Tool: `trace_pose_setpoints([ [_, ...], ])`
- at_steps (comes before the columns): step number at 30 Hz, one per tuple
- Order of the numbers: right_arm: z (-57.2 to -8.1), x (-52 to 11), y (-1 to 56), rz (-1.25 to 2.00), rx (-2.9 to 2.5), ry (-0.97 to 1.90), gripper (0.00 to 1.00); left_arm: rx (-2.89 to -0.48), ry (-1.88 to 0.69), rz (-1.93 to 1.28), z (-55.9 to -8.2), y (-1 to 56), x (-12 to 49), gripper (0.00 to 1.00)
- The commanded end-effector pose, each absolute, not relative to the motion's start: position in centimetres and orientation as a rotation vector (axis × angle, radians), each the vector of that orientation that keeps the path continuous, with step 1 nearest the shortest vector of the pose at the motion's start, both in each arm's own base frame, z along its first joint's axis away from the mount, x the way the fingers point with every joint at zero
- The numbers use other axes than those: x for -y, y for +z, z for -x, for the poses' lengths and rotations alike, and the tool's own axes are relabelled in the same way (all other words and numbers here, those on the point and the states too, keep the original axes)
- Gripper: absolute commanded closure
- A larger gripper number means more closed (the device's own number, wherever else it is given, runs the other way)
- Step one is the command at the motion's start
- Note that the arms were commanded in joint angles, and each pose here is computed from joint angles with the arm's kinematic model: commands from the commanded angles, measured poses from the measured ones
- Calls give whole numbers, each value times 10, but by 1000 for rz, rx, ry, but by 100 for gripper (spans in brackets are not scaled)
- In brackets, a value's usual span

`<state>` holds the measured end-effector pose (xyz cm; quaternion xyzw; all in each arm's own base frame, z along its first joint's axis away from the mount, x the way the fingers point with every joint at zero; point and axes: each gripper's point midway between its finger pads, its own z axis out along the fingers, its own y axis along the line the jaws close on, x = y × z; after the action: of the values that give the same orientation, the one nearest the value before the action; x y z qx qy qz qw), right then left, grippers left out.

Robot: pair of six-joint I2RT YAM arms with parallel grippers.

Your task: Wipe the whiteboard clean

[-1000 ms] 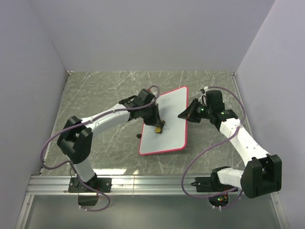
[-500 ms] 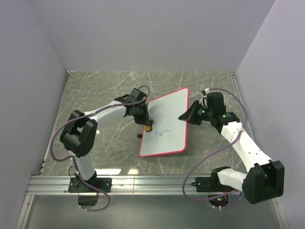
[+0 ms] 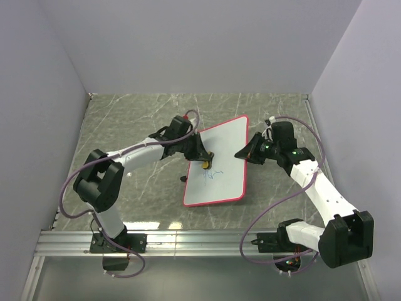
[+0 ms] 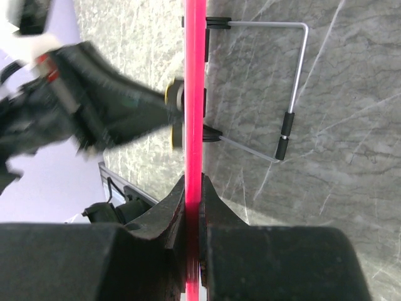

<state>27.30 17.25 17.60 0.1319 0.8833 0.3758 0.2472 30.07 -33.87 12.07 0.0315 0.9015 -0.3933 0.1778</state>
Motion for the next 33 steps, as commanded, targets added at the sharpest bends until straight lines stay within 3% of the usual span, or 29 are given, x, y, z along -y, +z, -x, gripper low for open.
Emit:
trace_pose_setpoints([
  [1, -274, -164, 173, -239, -2394, 916, 100, -2641, -1028, 32, -307, 73, 307, 100],
  [7, -273, -163, 171, -244, -2399, 914, 100, -2681, -981, 69, -313, 51, 293, 100],
  [13, -277, -165, 173, -255, -2391, 921, 100, -2619, -1009, -119, -305, 89, 325, 100],
  [21, -303, -178, 189, -273, -2364, 984, 100, -2568, -1241, -486, -223, 144, 397, 100],
  [33, -350, -185, 217, -294, -2321, 972, 100, -2570, -1155, -436, -230, 149, 387, 100],
])
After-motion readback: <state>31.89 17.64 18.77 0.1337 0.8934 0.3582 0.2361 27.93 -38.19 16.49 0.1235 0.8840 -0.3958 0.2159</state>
